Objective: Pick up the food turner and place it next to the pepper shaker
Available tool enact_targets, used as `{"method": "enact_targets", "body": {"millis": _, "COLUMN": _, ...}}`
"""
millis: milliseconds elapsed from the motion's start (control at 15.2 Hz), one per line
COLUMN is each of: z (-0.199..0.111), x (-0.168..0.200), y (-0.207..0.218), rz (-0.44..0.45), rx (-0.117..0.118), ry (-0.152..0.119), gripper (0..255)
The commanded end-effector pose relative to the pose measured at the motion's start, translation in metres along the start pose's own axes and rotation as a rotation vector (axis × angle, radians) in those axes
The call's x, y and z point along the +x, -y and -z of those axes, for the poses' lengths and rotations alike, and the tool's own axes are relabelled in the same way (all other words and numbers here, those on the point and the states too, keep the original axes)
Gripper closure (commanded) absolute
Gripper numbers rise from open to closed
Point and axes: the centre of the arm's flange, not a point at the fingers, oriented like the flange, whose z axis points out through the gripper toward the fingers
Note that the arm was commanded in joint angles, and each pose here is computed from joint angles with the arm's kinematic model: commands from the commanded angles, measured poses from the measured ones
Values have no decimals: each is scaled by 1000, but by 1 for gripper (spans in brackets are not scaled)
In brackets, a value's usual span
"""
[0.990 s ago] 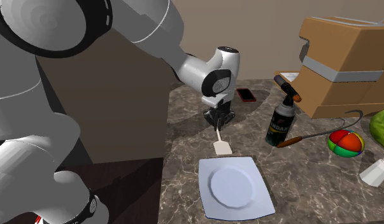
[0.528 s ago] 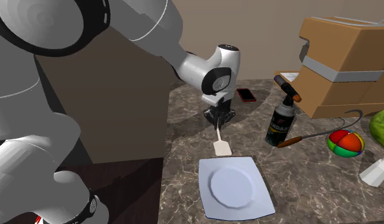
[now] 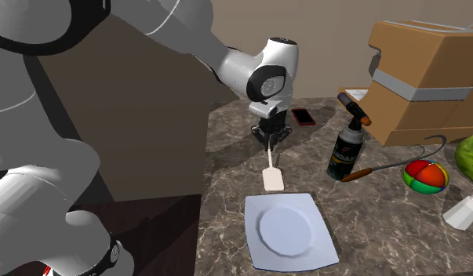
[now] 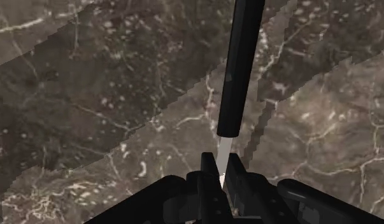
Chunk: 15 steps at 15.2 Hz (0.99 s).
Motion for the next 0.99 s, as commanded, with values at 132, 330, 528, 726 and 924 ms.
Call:
{"method": "enact_targets", "body": {"millis": 132, "z": 21, "x": -2, "y": 0, "rz": 0, "rx": 0, "ry": 0, "gripper": 255}}
{"method": "enact_targets", "body": {"millis": 330, "z": 37, "x": -3, "y": 0, "rz": 0, "rx": 0, "ry": 0, "gripper": 255}}
{"method": "enact_targets", "body": {"millis": 528, "z": 53, "x": -4, "y": 0, "rz": 0, "rx": 0, "ry": 0, "gripper": 255}}
{"method": "enact_targets", "body": {"millis": 726, "z": 69, "x": -5, "y": 0, "rz": 0, "rx": 0, "ry": 0, "gripper": 255}}
{"method": "enact_targets", "body": {"millis": 924, "z": 85, "x": -6, "y": 0, "rz": 0, "rx": 0, "ry": 0, "gripper": 255}}
